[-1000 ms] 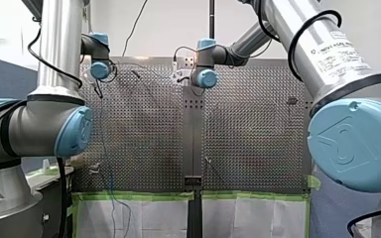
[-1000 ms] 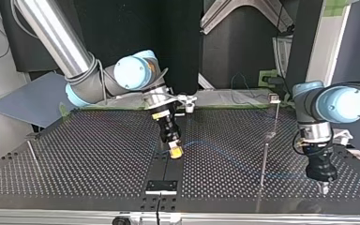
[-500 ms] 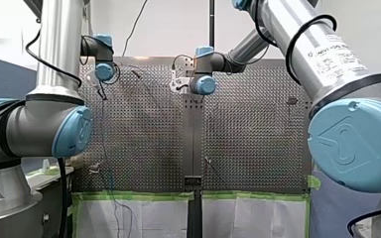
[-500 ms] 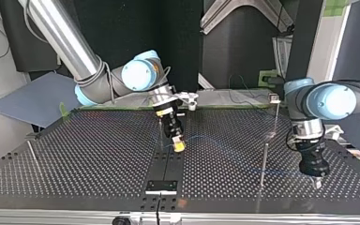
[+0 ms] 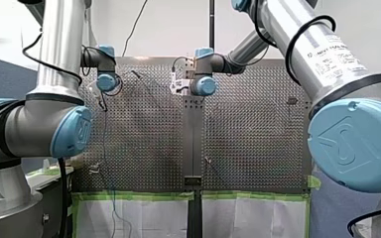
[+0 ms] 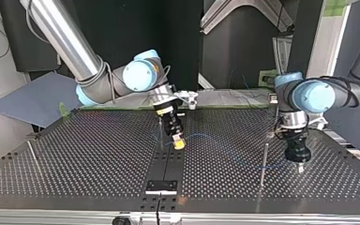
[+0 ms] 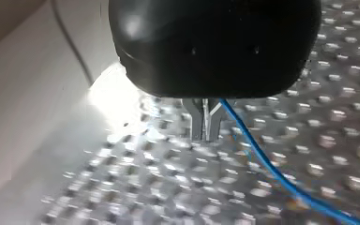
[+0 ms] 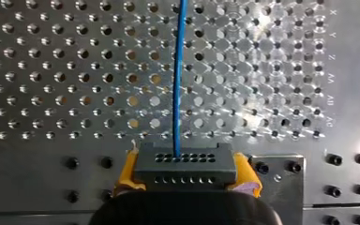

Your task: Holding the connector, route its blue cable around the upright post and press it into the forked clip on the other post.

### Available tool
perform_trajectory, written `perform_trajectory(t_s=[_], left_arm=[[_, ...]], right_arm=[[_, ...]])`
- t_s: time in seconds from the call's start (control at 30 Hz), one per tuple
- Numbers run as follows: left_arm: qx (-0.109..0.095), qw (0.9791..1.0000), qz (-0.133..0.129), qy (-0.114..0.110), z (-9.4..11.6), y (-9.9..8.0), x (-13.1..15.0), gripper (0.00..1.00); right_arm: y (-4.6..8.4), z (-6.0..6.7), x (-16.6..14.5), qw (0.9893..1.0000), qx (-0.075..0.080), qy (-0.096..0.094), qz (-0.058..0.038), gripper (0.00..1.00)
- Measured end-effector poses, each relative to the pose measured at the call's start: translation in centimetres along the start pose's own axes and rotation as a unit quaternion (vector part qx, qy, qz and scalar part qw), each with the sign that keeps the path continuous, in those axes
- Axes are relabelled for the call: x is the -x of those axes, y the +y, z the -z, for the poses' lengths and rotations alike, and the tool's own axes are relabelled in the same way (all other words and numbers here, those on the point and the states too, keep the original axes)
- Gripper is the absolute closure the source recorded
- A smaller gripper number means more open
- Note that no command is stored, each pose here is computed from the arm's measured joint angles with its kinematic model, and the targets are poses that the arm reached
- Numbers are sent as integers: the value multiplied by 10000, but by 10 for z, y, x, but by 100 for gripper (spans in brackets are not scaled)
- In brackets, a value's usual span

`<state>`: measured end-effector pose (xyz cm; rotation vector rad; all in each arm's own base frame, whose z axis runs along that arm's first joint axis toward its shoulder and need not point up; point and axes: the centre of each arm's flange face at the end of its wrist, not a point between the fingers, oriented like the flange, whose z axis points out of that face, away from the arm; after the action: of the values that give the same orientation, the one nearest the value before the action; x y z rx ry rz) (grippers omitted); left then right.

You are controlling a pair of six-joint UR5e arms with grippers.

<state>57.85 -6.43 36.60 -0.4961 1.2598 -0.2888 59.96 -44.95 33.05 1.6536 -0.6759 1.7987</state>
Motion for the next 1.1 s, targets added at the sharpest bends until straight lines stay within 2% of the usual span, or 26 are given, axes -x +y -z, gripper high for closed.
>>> perform_trajectory(t_s=[0.07,0.1,0.13,0.17,0.2,0.27,0.3,0.33,0.37,0.4,0.43,0.7,0.8,0.93,1.1], left_arm=[[23,9999,-62,77,0,2,-9,82],[26,9999,-84,112,0,3,-14,82],[25,9999,-94,130,0,3,-16,72],[20,9999,-100,140,0,3,-18,54],[13,9998,-106,148,0,2,-19,54],[13,9998,-115,156,1,1,-21,32],[25,9998,-123,160,2,0,-22,32],[39,9998,-130,160,3,-1,-23,18],[57,9998,-136,158,3,-2,-24,11],[76,9997,-143,155,4,-3,-24,11],[85,9997,-144,154,4,-4,-25,5],[70,9997,-97,190,6,-6,-29,5],[51,9995,-95,281,6,-4,-38,5],[47,9989,-107,444,6,0,-55,0],[29,9983,-103,566,7,1,-66,0]], right_arm=[[-1,0,3,10000,-5,-40,10,100],[-1,0,6,10000,-2,-73,19,100],[-1,0,9,9999,2,-105,27,100],[-1,0,11,9999,10,-141,35,100],[-1,1,15,9998,28,-191,46,100],[-1,1,22,9996,67,-265,58,100],[-1,1,26,9994,100,-312,66,100],[0,1,29,9993,127,-346,73,100],[0,2,32,9991,157,-379,79,100],[1,2,36,9989,190,-414,85,100],[2,3,39,9988,211,-435,89,100],[9,10,62,9983,304,-484,85,100],[11,13,70,9983,316,-487,71,100],[11,18,82,9982,324,-493,64,100],[15,26,99,9981,353,-503,61,100]])
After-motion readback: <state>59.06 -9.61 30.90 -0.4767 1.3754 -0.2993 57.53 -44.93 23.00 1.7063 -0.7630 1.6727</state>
